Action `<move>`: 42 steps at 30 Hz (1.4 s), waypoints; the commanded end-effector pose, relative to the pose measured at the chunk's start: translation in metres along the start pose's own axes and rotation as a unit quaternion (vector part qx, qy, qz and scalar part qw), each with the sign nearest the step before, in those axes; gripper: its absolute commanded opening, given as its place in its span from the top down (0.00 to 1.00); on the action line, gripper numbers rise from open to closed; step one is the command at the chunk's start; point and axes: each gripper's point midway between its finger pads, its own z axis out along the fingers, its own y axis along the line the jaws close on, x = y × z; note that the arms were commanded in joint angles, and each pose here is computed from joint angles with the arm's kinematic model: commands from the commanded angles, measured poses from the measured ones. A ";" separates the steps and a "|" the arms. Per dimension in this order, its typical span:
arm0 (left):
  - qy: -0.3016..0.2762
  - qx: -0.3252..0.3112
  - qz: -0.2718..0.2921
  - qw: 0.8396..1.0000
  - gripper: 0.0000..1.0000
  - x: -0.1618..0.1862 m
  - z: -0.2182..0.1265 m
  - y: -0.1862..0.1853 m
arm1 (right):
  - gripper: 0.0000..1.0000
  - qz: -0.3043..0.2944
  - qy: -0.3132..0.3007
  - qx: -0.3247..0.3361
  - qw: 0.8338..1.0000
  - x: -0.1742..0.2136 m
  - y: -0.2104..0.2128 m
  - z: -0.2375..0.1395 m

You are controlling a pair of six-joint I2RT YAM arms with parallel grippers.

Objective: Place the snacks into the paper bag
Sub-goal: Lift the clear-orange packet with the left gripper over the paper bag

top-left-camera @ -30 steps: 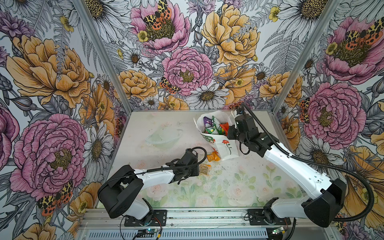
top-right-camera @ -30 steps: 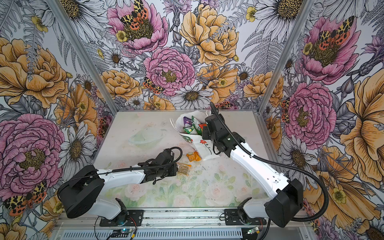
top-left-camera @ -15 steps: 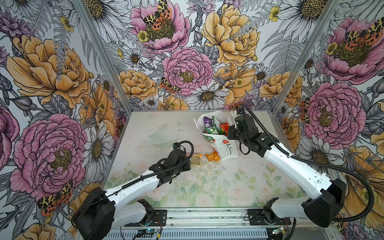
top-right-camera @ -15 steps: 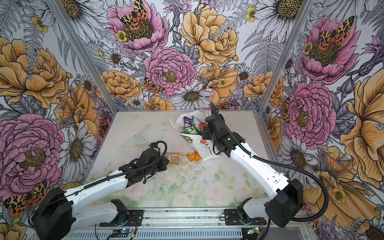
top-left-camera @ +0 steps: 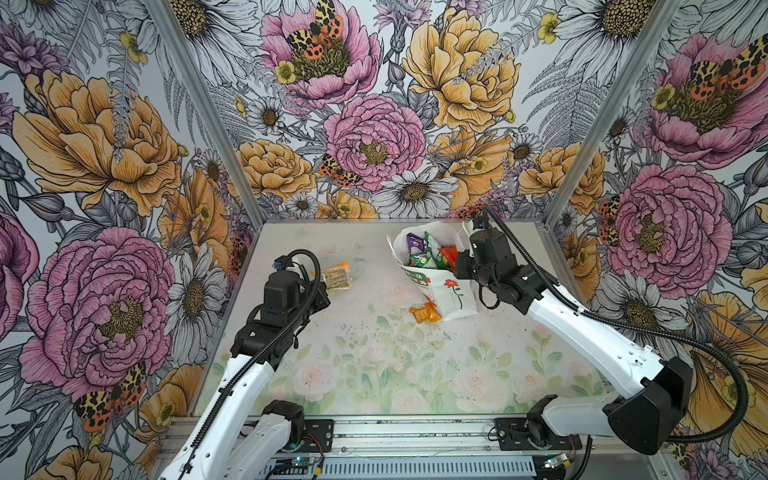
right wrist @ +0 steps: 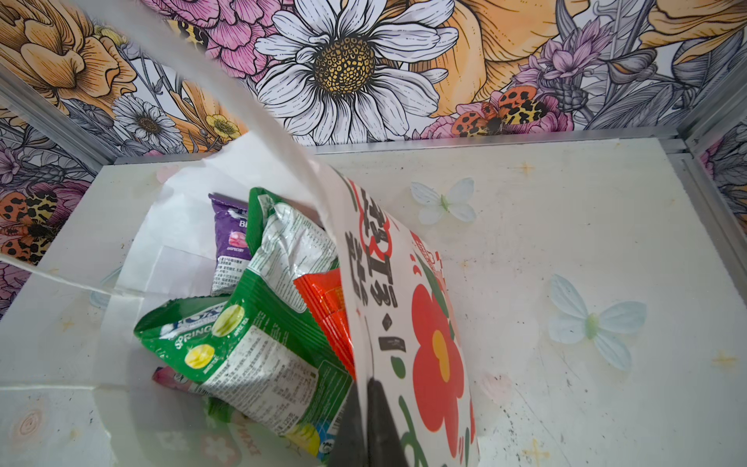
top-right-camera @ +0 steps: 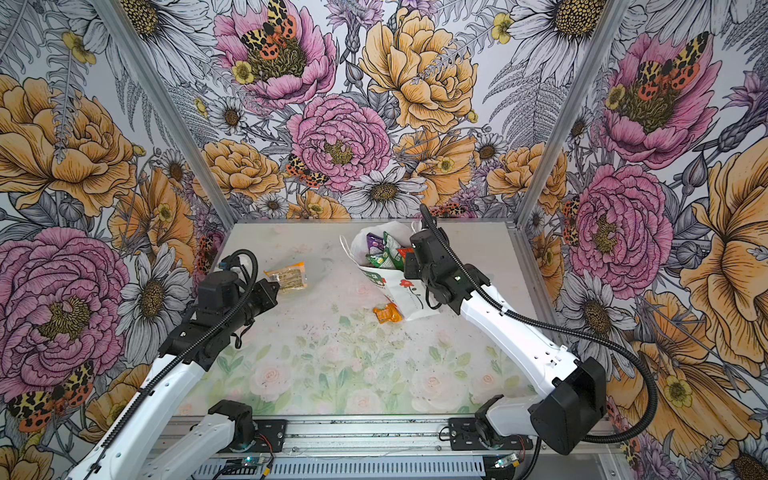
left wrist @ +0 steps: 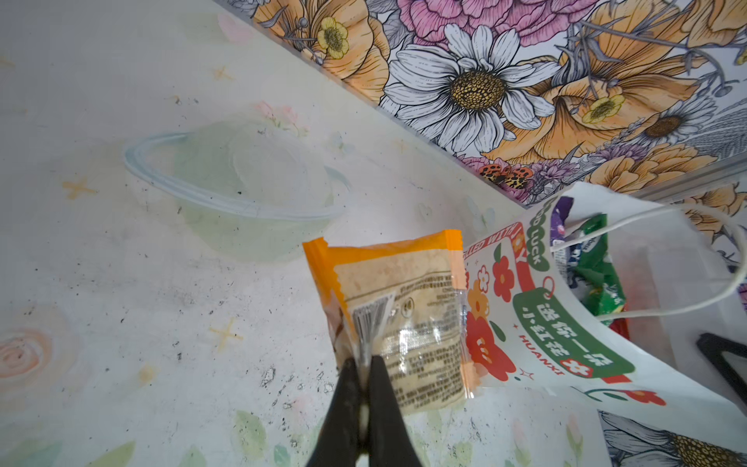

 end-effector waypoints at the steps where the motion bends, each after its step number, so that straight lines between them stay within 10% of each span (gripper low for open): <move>1: 0.016 0.033 0.017 0.999 1.00 -0.013 -0.008 -0.024 | 1.00 0.008 -0.003 -0.011 1.000 -0.004 0.003 -0.005; 18: -0.018 0.088 0.111 0.990 1.00 -0.073 -0.021 -0.179 | 1.00 0.008 -0.001 -0.017 1.000 -0.005 0.007 -0.004; 42: 0.140 0.057 0.194 0.969 1.00 0.018 0.066 -0.256 | 1.00 0.006 -0.003 -0.022 1.000 -0.005 0.008 -0.007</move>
